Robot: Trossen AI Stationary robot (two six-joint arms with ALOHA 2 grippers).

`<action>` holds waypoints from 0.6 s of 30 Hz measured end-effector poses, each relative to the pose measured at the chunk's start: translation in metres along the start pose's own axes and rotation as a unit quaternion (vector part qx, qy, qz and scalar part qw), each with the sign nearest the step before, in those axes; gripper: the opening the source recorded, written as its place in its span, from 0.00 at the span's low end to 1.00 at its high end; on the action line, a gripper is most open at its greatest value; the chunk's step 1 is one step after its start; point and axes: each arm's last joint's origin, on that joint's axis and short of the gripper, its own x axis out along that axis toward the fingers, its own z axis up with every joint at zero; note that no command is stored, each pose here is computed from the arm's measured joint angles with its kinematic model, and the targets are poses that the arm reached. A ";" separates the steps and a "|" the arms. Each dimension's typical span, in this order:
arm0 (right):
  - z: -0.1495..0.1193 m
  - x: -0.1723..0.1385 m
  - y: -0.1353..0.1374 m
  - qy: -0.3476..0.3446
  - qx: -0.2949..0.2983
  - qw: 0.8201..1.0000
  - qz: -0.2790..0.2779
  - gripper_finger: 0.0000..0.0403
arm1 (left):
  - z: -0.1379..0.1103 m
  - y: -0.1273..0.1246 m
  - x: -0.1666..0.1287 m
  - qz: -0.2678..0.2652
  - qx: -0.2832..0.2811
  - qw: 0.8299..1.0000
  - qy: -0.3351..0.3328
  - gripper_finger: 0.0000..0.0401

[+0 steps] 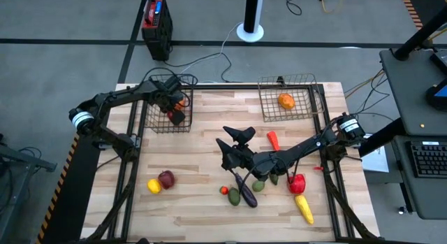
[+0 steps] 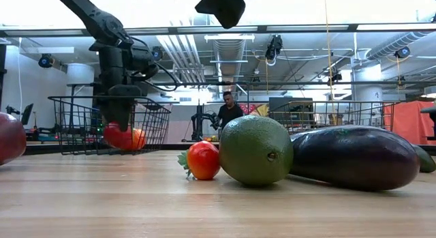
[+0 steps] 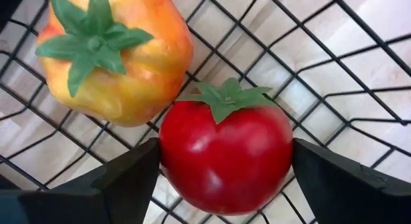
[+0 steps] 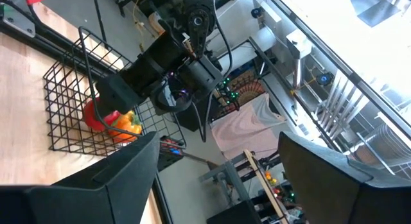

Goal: Sort produce into baskets
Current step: Put the top red tomato into the left wire basket, then put the top lime into the left wire basket

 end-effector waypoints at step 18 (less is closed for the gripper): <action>0.000 0.000 0.000 0.000 0.000 1.000 0.000 0.77 | -0.003 0.000 -0.011 0.002 0.002 1.000 -0.020 0.85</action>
